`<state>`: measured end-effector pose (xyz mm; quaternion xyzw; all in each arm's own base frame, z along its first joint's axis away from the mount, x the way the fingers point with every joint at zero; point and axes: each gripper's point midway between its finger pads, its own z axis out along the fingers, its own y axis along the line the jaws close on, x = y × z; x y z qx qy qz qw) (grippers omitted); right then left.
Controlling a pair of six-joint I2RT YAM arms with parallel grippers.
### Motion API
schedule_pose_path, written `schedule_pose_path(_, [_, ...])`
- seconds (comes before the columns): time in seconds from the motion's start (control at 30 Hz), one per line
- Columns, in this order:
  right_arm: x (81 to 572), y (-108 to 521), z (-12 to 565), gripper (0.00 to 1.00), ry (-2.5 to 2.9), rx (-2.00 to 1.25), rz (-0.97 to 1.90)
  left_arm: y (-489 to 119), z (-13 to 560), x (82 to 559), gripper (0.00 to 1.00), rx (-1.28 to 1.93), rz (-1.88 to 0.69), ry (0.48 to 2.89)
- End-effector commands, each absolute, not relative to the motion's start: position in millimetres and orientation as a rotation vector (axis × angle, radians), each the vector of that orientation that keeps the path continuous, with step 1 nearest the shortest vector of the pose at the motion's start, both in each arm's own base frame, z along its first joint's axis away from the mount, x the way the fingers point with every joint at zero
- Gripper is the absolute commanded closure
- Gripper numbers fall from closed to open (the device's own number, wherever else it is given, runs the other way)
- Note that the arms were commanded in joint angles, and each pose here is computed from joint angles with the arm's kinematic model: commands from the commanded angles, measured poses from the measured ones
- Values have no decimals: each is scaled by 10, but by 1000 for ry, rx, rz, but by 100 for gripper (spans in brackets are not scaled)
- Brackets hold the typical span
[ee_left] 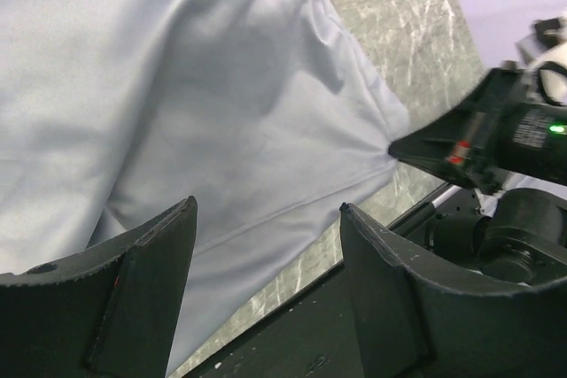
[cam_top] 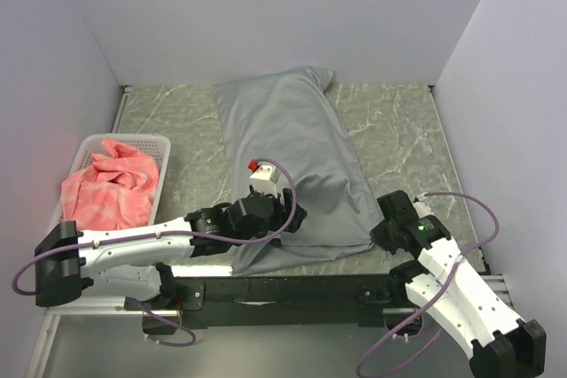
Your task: Put the pillow into the pillowcase
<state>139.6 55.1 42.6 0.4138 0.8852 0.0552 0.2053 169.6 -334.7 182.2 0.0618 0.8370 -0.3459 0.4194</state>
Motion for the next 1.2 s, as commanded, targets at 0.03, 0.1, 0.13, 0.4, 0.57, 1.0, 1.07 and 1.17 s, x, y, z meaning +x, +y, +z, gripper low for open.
schedule_pose_path(0.03, [1382, 566, 760, 94, 2436, 1155, 212, -3339, 1702, 1795, 32, 81, -813, 2143])
schedule_pose_path(0.1, [1342, 527, 835, 94, 2430, 1155, 201, -3315, 1631, 1842, 37, 47, -770, 2159])
schedule_pose_path(0.13, [1354, 523, 930, 94, 2405, 1154, 221, -3278, 1501, 1857, 38, 34, -714, 2192])
schedule_pose_path(0.4, [1232, 342, 1111, 78, 2363, 1178, 141, -3176, 1015, 1921, 38, 15, -492, 2284])
schedule_pose_path(0.57, [1230, 423, 991, 72, 2395, 1184, 180, -3266, 848, 1739, 30, 118, -435, 2313])
schedule_pose_path(1.0, [1426, 522, 983, 67, 2416, 1097, 208, -3203, 558, 1548, 38, 309, -56, 2287])
schedule_pose_path(1.07, [1472, 550, 992, 67, 2409, 1084, 229, -3116, 560, 1537, 36, 329, 44, 2276])
schedule_pose_path(1.17, [1510, 573, 1012, 67, 2399, 1062, 254, -3050, 522, 1507, 33, 324, 156, 2249])
